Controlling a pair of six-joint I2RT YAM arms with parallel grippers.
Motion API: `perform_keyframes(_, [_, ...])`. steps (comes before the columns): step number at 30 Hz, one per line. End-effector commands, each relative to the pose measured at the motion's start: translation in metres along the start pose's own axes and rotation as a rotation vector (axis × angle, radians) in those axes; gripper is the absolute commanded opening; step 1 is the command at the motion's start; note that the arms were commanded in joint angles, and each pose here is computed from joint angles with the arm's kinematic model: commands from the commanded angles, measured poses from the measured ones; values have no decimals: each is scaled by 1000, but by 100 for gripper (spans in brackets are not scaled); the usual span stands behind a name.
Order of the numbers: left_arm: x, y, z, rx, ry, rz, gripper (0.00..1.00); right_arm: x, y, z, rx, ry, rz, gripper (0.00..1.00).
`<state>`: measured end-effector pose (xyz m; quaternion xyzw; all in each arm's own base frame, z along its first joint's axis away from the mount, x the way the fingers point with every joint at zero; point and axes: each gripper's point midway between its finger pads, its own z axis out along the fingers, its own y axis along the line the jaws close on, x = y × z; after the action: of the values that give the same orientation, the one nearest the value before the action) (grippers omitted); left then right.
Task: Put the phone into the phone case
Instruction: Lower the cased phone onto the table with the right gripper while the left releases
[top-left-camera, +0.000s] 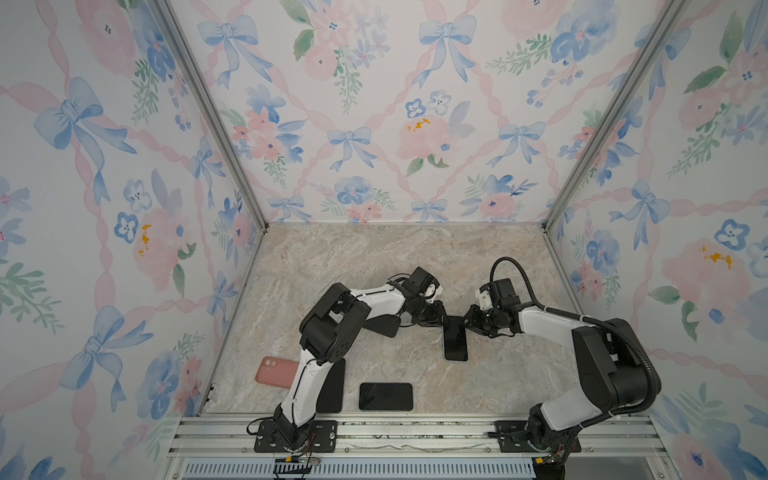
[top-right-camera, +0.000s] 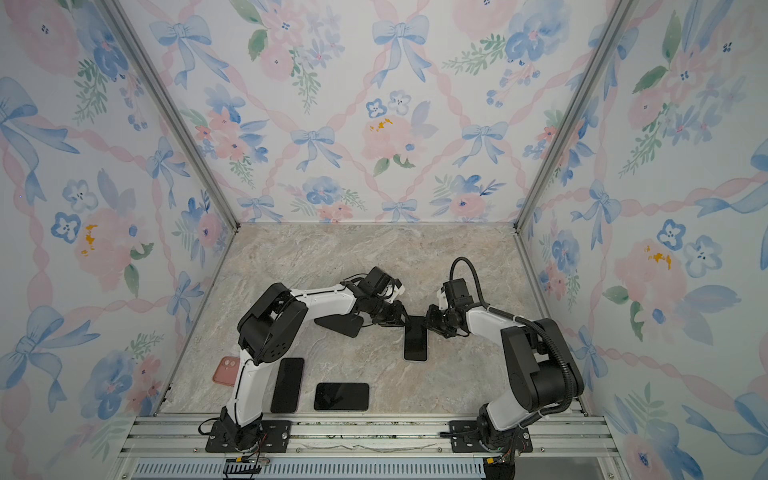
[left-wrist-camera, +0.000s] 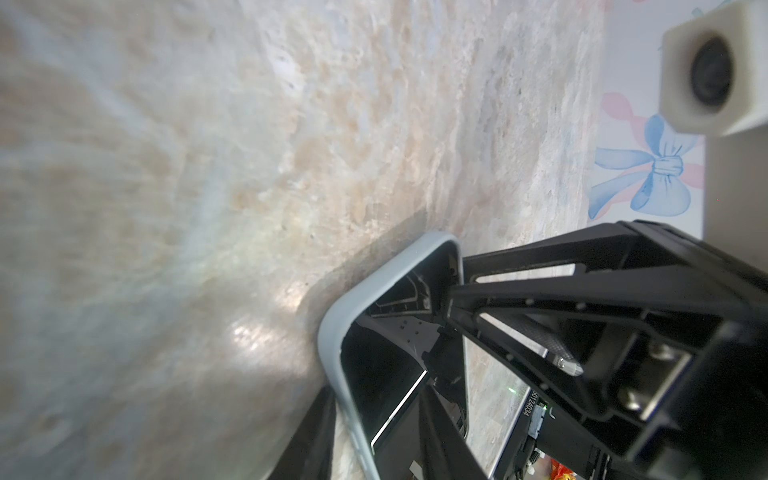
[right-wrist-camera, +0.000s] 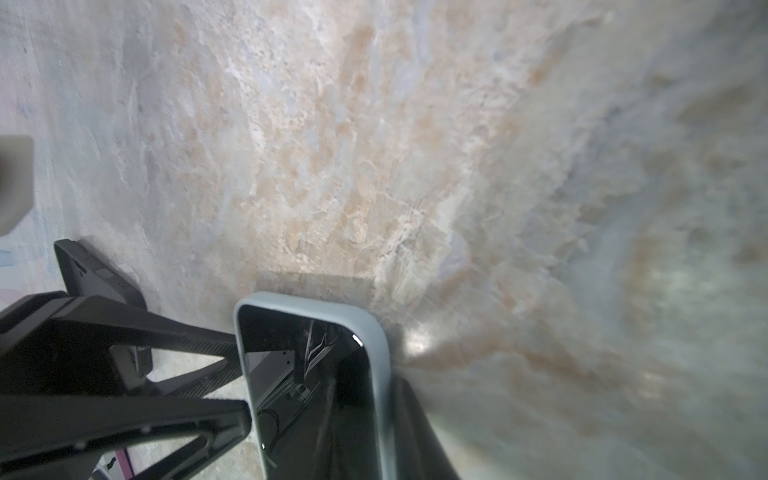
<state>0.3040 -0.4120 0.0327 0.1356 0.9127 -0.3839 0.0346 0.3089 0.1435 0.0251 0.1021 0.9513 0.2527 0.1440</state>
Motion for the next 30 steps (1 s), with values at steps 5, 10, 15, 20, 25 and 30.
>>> perform_keyframes(5, [8, -11, 13, 32, 39, 38, 35, -1, 1, 6, -20, 4, 15, 18])
perform_keyframes(10, [9, -12, 14, 34, 42, 39, 35, 1, 0, 8, -13, 8, 17, 15])
perform_keyframes(15, [8, -14, 13, 34, 39, 42, 35, 2, -1, 8, -6, 10, 19, 13])
perform_keyframes(20, [5, -13, -1, 23, 10, 42, 35, -1, -6, -10, 68, 15, 0, 14])
perform_keyframes(25, [5, -13, -21, -7, -25, 56, 38, -4, -9, -39, 155, -16, -25, 18])
perform_keyframes(30, [13, -12, -37, -40, -49, 71, 40, 6, -1, -54, 222, -36, -64, 27])
